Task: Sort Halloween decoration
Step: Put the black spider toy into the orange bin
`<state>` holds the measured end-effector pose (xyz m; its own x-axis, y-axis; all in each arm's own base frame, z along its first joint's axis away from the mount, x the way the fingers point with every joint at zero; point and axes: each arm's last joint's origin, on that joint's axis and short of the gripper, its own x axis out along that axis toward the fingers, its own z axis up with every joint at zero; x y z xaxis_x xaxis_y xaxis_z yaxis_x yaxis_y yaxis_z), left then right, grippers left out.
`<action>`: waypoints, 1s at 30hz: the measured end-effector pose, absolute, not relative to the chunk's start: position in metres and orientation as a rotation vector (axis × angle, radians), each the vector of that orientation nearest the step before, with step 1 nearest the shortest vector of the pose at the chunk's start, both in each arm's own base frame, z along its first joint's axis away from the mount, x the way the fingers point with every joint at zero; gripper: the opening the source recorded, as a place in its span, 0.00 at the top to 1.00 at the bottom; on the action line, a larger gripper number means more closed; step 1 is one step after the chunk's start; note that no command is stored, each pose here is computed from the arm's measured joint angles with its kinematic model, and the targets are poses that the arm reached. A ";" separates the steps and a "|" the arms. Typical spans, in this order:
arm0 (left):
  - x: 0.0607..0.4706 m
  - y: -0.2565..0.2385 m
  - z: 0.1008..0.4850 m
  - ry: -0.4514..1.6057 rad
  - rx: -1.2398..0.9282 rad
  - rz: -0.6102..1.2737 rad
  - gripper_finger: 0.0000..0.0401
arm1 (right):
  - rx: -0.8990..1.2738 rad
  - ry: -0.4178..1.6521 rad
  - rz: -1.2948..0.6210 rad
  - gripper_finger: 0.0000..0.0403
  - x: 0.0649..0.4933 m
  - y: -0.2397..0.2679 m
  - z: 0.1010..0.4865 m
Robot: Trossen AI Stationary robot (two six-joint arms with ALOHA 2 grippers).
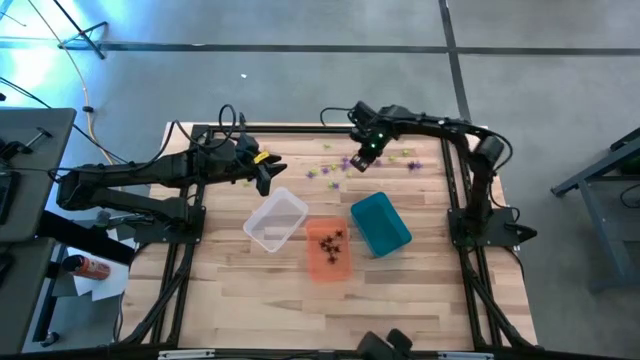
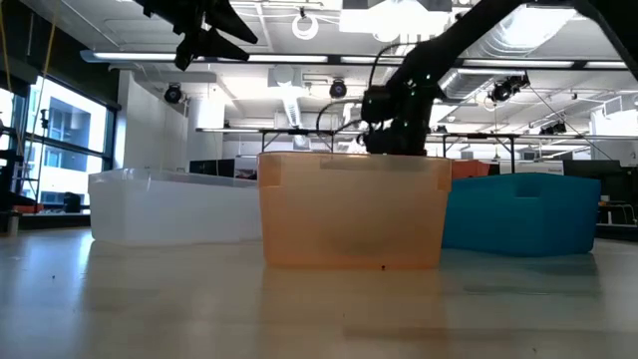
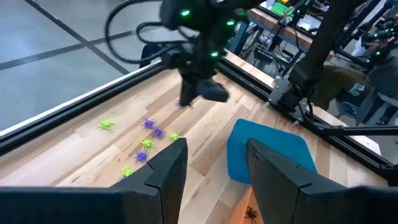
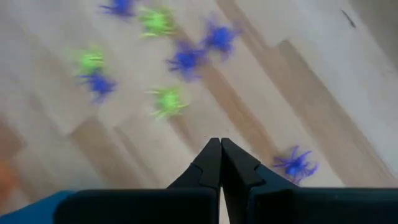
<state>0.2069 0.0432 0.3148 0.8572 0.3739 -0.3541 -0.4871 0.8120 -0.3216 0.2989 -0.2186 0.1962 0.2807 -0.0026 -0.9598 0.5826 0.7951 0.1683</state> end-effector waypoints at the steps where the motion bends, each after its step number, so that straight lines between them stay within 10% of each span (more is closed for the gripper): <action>1: 0.207 0.043 0.315 0.282 -0.417 0.467 0.62 | 0.557 1.223 -0.413 1.00 0.297 -0.217 0.199; 30: 0.207 0.043 0.315 0.291 -0.379 0.461 0.62 | 0.398 0.712 0.500 1.00 0.317 -0.120 0.320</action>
